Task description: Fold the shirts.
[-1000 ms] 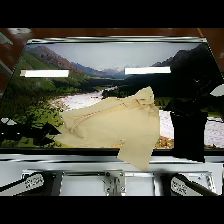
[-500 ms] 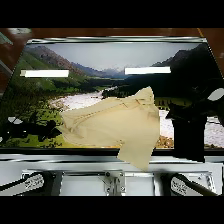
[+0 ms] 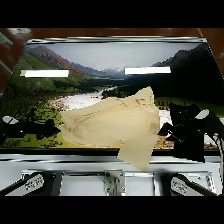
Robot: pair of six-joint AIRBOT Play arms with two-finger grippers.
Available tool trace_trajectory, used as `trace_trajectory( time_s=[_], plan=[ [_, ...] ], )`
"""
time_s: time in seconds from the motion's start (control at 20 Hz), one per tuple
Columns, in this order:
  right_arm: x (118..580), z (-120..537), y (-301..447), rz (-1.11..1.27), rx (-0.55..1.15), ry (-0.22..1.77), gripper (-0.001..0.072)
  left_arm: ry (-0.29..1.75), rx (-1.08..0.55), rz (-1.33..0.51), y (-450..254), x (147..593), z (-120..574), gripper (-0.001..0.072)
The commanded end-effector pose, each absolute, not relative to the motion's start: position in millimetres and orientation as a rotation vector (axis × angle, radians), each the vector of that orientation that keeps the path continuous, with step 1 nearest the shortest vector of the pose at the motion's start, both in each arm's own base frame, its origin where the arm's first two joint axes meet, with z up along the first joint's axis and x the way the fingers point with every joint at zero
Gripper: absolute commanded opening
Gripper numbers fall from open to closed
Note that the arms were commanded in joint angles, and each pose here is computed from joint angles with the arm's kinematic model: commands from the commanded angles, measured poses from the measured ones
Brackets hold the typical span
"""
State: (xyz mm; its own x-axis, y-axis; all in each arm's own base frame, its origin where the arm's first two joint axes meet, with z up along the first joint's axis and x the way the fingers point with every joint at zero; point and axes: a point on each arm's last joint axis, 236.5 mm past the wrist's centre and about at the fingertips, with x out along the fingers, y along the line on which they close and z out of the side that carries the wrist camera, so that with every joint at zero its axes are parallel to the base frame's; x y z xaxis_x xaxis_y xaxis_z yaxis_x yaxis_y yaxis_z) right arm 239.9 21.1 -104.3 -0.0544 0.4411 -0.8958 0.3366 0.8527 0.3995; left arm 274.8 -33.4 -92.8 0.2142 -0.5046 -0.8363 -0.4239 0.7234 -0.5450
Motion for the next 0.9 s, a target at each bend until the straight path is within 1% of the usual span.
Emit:
trace_trajectory(
  time_s=[0.0, 0.1, 0.15, 0.2, 0.25, 0.3, 0.35, 0.4, 0.5, 0.55, 0.6, 0.65, 0.75, 0.8, 0.85],
  plan=[
    [254.7, -124.0, 27.6, -0.007, 0.723, 1.557, 0.0628, 1.379, -0.808, -0.087, -34.3, 275.8, -84.3, 0.0039],
    [268.1, -127.5, 39.0, -0.010, 0.751, 1.495, 0.0627, 1.376, -0.801, -0.093, -34.3, 276.1, -83.5, 0.0039],
    [274.3, -127.5, 44.6, -0.001, 0.739, 1.473, 0.0627, 1.375, -0.797, -0.095, -34.2, 276.1, -83.6, 0.0039],
    [278.1, -128.0, 48.9, 0.008, 0.719, 1.460, 0.0611, 1.373, -0.792, -0.100, -34.2, 276.3, -83.6, 0.0039],
    [280.4, -128.4, 53.7, 0.019, 0.699, 1.453, 0.0406, 1.369, -0.783, -0.113, -34.9, 276.8, -83.0, 0.0039],
    [282.5, -127.5, 58.1, 0.027, 0.699, 1.446, 0.0133, 1.357, -0.799, -0.118, -37.1, 279.5, -80.3, 0.0039],
    [285.9, -123.8, 63.2, 0.044, 0.716, 1.436, 0.0072, 1.327, -0.813, -0.145, -41.5, 285.0, -73.6, 0.0039],
    [288.5, -115.6, 68.6, 0.096, 0.704, 1.428, 0.0071, 1.278, -0.807, -0.186, -45.6, 292.8, -62.9, 0.0038],
    [306.1, -78.6, 73.5, 0.224, 0.609, 1.353, 0.0071, 1.159, -0.760, -0.211, -41.6, 310.9, -27.7, 0.0036],
    [321.0, -49.1, 73.1, 0.285, 0.538, 1.273, 0.0071, 1.078, -0.717, -0.222, -37.9, 321.0, 0.3, 0.0036],
    [338.9, -10.0, 71.3, 0.336, 0.456, 1.160, 0.0071, 0.963, -0.658, -0.232, -33.1, 332.7, 42.3, 0.0036],
    [359.7, 44.4, 67.2, 0.361, 0.372, 1.005, 0.0071, 0.827, -0.587, -0.237, -27.6, 342.5, 91.6, 0.0036],
    [391.2, 188.9, 53.9, 0.333, 0.245, 0.599, 0.0070, 0.468, -0.445, -0.215, -16.5, 347.4, 224.1, 0.0036],
    [391.1, 270.6, 45.9, 0.299, 0.196, 0.376, 0.0070, 0.259, -0.390, -0.194, -13.1, 334.9, 301.8, 0.0036],
    [375.3, 357.3, 38.8, 0.263, 0.150, 0.145, 0.0070, 0.072, -0.350, -0.178, -12.6, 313.6, 370.7, 0.0036]
  ],
)
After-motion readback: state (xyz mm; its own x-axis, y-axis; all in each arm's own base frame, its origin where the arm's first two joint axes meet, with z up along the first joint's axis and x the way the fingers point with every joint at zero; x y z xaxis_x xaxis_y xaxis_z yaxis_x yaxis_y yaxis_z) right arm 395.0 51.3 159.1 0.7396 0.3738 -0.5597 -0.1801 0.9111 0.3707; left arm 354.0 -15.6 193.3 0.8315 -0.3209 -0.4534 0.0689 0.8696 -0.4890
